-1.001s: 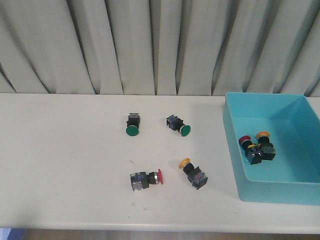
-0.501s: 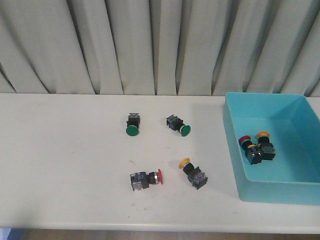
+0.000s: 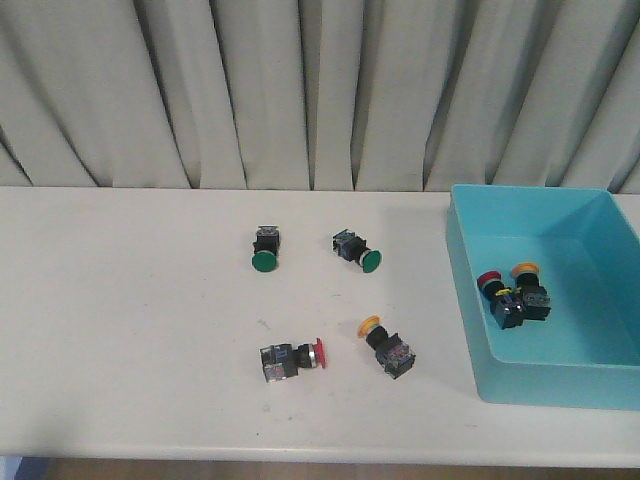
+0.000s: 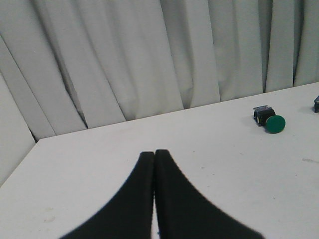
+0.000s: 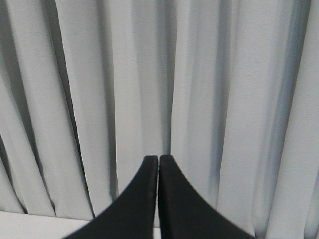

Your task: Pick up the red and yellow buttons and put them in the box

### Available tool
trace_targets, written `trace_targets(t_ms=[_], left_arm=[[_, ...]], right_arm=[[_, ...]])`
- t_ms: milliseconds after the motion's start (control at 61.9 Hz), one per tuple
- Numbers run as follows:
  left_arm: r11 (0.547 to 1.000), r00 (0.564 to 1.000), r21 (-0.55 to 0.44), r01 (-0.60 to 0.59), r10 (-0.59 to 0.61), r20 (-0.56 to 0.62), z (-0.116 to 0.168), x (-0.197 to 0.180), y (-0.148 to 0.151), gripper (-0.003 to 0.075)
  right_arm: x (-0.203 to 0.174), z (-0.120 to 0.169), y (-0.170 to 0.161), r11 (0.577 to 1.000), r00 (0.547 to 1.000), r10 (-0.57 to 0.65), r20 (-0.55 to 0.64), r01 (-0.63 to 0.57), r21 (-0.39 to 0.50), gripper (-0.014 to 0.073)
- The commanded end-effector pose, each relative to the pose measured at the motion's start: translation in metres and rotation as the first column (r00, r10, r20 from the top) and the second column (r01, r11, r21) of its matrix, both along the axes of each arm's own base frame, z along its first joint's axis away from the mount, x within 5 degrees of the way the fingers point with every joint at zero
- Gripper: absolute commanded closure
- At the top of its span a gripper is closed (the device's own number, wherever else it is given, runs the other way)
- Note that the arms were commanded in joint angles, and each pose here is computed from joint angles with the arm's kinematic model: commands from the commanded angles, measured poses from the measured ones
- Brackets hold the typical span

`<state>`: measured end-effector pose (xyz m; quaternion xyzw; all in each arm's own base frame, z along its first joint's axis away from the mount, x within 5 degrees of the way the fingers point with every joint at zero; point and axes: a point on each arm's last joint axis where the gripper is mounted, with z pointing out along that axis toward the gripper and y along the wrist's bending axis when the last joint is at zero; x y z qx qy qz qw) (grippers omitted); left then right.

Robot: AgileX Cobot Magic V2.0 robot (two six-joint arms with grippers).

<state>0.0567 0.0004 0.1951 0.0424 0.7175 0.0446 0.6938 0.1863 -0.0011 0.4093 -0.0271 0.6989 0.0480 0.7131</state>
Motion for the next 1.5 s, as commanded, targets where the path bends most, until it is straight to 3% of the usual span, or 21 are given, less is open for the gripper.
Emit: trace_targets(t_ms=[0, 1082, 1147, 1292, 1486], left_arm=[[1.0, 0.999, -0.006, 0.001, -0.001, 0.047, -0.008, 0.001, 0.0, 0.0727], [1.0, 0.999, -0.006, 0.001, -0.001, 0.047, -0.008, 0.001, 0.0, 0.0727], [1.0, 0.999, -0.006, 0.001, -0.001, 0.047, -0.008, 0.001, 0.0, 0.0727], [1.0, 0.999, -0.006, 0.001, -0.001, 0.047, -0.008, 0.001, 0.0, 0.0727], [1.0, 0.999, -0.006, 0.001, -0.001, 0.047, -0.008, 0.001, 0.0, 0.0727]], right_arm=[[-0.004, 0.012, -0.002, 1.0, 0.999, -0.02, 0.043, 0.019, 0.014, 0.0603], [-0.003, 0.012, -0.005, 0.998, 0.997, -0.059, 0.051, 0.058, 0.024, 0.0603], [-0.003, 0.01, -0.004, 0.999, 0.998, -0.049, 0.039, 0.049, 0.003, 0.0603], [-0.003, 0.001, -0.002, 0.99, 0.999, -0.023, -0.043, 0.017, -0.141, 0.0603], [-0.012, -0.003, -0.009, 0.994, 0.989, -0.106, -0.102, 0.105, -0.016, 0.0603]])
